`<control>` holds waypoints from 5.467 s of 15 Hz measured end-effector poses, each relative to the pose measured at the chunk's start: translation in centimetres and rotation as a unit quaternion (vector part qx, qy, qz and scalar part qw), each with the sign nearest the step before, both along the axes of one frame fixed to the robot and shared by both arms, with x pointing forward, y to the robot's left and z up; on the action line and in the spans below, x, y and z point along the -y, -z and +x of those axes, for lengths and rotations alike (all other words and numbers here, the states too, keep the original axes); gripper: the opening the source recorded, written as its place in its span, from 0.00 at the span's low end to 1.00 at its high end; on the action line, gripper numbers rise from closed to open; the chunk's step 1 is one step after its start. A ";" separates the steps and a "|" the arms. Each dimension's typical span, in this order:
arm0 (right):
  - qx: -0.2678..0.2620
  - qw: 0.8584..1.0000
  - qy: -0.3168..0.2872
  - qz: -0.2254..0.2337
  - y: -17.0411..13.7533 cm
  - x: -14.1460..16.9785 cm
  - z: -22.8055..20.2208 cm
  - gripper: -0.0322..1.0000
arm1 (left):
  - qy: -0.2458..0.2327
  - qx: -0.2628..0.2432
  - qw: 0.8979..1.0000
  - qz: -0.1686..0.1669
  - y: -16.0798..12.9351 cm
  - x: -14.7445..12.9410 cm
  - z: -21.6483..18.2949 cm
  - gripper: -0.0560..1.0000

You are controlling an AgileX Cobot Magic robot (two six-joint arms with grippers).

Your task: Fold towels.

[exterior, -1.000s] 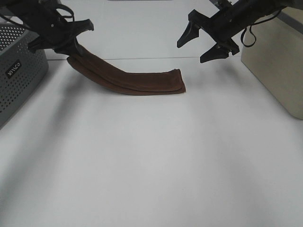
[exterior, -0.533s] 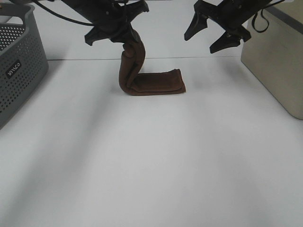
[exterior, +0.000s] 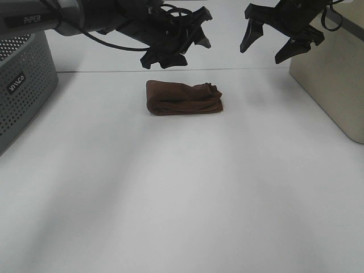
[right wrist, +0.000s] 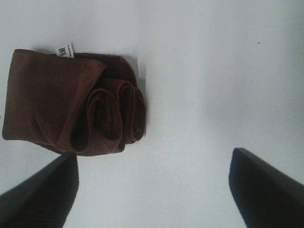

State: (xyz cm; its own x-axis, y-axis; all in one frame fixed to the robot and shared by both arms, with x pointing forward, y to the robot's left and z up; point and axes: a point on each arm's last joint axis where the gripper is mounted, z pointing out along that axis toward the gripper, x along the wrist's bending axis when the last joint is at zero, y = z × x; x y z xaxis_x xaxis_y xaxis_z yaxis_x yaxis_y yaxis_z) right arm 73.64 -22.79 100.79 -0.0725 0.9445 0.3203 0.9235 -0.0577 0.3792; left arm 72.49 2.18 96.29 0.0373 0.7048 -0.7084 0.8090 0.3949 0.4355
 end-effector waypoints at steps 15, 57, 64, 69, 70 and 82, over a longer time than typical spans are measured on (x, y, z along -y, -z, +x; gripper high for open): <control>-0.022 0.960 -0.104 0.260 9.4 -11.4 0.7 0.81 | -0.001 0.033 0.993 0.109 -5.9 -11.7 2.2 0.72; 0.047 0.988 -0.086 -0.123 -5.7 4.5 -40.8 0.81 | 0.020 0.094 0.934 0.344 -12.6 -27.5 -45.9 0.73; 0.258 0.956 -0.075 -0.116 -4.4 5.8 -47.4 0.81 | 0.071 0.221 0.912 0.337 -9.4 -27.3 -49.1 0.73; 0.283 0.950 -0.072 -0.114 -4.4 6.0 -48.1 0.81 | 0.071 0.246 0.907 0.333 -9.0 -27.0 -48.4 0.73; 0.283 0.950 -0.072 -0.114 -4.4 6.0 -48.1 0.81 | 0.071 0.246 0.907 0.333 -9.0 -27.0 -48.4 0.73; 0.282 0.950 -0.067 -0.115 -4.4 6.0 -48.1 0.81 | 0.047 0.238 0.909 0.339 -9.0 -27.0 -48.3 0.73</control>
